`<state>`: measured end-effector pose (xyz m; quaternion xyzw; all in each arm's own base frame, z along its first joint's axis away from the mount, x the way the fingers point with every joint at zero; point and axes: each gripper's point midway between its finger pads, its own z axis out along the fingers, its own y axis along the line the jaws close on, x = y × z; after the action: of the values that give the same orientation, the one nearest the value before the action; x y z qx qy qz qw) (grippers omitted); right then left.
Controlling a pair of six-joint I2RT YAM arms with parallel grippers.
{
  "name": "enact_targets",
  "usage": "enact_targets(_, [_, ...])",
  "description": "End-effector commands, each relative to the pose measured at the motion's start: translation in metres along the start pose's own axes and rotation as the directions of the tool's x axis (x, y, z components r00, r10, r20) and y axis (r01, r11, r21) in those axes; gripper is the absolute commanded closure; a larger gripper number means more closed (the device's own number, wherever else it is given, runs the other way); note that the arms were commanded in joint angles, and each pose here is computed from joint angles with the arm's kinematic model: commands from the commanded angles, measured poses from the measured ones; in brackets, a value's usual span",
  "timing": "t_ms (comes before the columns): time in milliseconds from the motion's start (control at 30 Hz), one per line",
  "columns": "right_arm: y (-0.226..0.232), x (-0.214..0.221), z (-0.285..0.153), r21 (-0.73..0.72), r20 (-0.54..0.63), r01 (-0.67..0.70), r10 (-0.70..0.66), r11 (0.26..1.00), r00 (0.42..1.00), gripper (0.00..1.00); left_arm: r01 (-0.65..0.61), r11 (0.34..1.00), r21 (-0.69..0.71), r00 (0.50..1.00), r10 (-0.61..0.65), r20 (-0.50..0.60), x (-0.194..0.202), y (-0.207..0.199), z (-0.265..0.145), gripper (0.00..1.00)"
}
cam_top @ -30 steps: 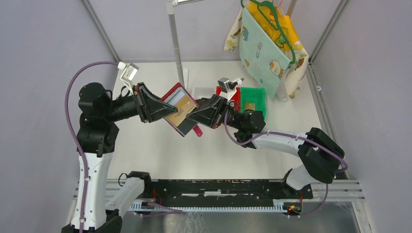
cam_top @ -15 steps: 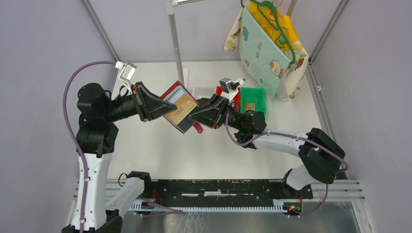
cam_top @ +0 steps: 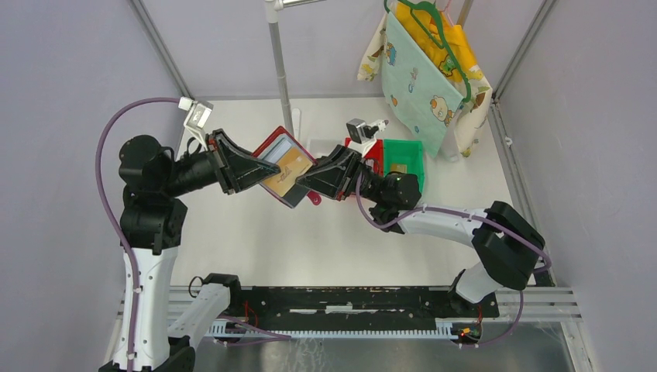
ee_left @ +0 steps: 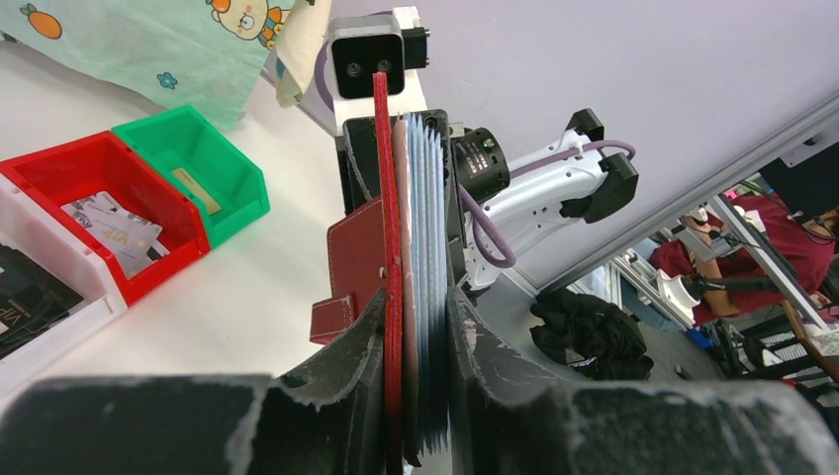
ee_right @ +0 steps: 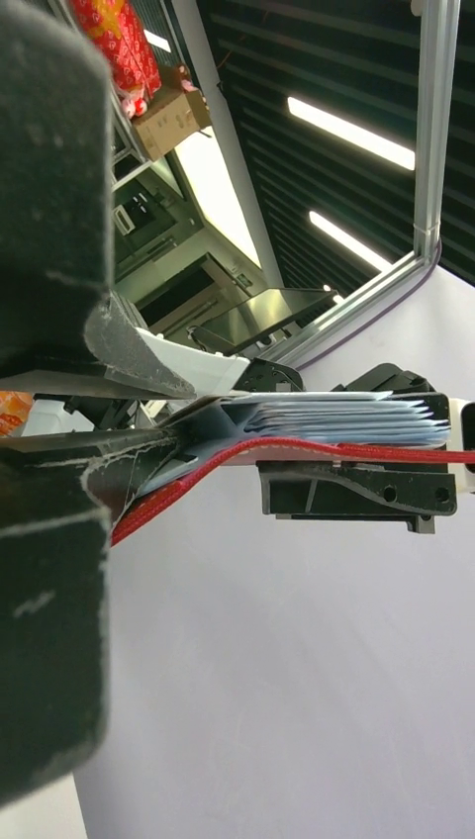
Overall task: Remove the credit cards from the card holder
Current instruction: Remove the credit card from the card holder.
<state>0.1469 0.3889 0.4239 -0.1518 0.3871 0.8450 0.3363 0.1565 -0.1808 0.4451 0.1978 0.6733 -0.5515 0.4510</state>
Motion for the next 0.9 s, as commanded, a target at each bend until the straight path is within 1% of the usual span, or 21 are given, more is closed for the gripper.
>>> enact_targets(0, [0.031, -0.017, 0.017, -0.111, 0.048, 0.029, -0.024, 0.993, 0.999, 0.84, -0.025, 0.999, 0.039, 1.000, 0.025, 0.013, -0.005, -0.018, -0.003, 0.78])
enact_targets(67, [0.032, -0.016, 0.018, -0.115, 0.042, 0.033, -0.028, 0.993, 0.999, 0.93, -0.020, 0.999, 0.036, 1.000, 0.020, 0.011, -0.004, -0.015, -0.003, 0.74])
enact_targets(133, [0.032, -0.015, 0.017, -0.111, 0.034, 0.041, -0.037, 0.993, 0.999, 1.00, -0.015, 0.999, 0.038, 1.000, 0.015, 0.007, -0.003, -0.015, -0.003, 0.70])
enact_targets(167, [0.030, -0.013, 0.016, -0.102, 0.028, 0.045, -0.042, 0.994, 0.999, 1.00, -0.013, 0.999, 0.037, 1.000, 0.013, 0.005, -0.002, -0.014, -0.002, 0.66])
enact_targets(200, [0.030, -0.012, 0.016, -0.095, 0.018, 0.057, -0.055, 0.994, 0.998, 1.00, -0.011, 0.999, 0.034, 1.000, 0.011, 0.002, -0.001, -0.013, -0.002, 0.60])
enact_targets(267, [0.023, -0.006, 0.016, -0.056, -0.025, 0.076, -0.078, 0.996, 0.997, 1.00, -0.001, 0.999, 0.032, 1.000, 0.001, -0.007, 0.003, -0.010, -0.002, 0.56])
enact_targets(367, [0.017, 0.001, 0.017, -0.006, -0.088, 0.122, -0.122, 0.992, 0.989, 1.00, 0.006, 0.999, 0.039, 1.000, -0.005, -0.023, 0.008, -0.007, -0.002, 0.54])
enact_targets(433, [0.013, 0.004, 0.017, 0.018, -0.124, 0.149, -0.145, 0.989, 0.982, 1.00, 0.002, 0.999, 0.039, 0.999, -0.001, -0.036, 0.012, -0.005, -0.002, 0.54])
enact_targets(567, [0.006, 0.011, 0.015, 0.053, -0.187, 0.183, -0.170, 0.982, 0.968, 1.00, -0.010, 0.999, 0.032, 0.998, 0.012, -0.058, 0.015, -0.001, -0.002, 0.60])
enact_targets(633, [0.005, 0.012, 0.014, 0.062, -0.200, 0.186, -0.171, 0.981, 0.965, 1.00, -0.020, 0.999, 0.035, 0.998, 0.022, -0.062, 0.016, -0.001, -0.002, 0.63])
enact_targets(767, [0.007, 0.011, 0.012, 0.058, -0.185, 0.182, -0.169, 0.982, 0.968, 1.00, -0.033, 0.999, 0.032, 0.998, 0.035, -0.054, 0.014, -0.004, -0.004, 0.69])
enact_targets(867, [0.008, 0.008, 0.007, 0.052, -0.133, 0.153, -0.145, 0.987, 0.981, 1.00, -0.038, 0.999, 0.029, 0.998, 0.039, -0.042, 0.010, -0.006, -0.004, 0.71])
